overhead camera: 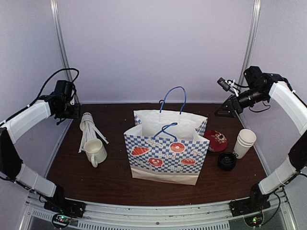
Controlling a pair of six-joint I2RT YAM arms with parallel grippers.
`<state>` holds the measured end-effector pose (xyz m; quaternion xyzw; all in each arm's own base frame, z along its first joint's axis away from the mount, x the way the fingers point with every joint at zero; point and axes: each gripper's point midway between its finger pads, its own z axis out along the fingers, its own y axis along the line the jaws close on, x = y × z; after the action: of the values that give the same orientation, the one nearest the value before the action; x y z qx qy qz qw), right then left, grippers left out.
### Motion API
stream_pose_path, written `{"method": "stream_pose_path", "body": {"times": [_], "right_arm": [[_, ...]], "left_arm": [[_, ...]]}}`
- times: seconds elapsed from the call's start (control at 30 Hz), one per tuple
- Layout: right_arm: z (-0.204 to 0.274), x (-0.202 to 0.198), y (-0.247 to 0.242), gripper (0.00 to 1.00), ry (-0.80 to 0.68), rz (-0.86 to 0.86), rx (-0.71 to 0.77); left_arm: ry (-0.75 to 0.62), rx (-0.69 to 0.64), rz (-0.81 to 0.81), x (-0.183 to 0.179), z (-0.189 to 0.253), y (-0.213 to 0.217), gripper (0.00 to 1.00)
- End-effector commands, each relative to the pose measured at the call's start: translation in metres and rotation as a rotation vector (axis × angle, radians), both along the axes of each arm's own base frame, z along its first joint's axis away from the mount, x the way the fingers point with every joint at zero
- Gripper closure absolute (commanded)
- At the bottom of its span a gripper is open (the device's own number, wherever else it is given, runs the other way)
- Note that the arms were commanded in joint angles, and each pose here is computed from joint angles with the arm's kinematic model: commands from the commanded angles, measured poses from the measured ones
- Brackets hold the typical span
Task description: Pack the takeout coffee
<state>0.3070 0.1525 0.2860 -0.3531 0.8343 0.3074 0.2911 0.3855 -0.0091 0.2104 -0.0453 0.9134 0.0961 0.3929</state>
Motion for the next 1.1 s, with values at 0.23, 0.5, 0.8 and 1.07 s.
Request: {"method": "stream_pose_path", "body": {"times": [0.23, 0.5, 0.8, 1.07], "right_arm": [[-0.005, -0.001, 0.001, 0.01, 0.009, 0.016, 0.013], [-0.010, 0.002, 0.001, 0.01, 0.003, 0.013, 0.009], [-0.016, 0.005, 0.002, 0.00, 0.020, 0.020, 0.017], [-0.022, 0.007, 0.003, 0.01, 0.044, 0.023, 0.020]], "left_arm": [[0.125, 0.387, -0.405, 0.059, -0.031, -0.002, 0.49], [0.188, 0.398, -0.496, 0.071, -0.069, 0.000, 0.48], [0.187, 0.503, -0.381, 0.085, -0.089, 0.024, 0.50], [0.179, 0.508, -0.359, 0.096, -0.100, 0.026, 0.52]]}}
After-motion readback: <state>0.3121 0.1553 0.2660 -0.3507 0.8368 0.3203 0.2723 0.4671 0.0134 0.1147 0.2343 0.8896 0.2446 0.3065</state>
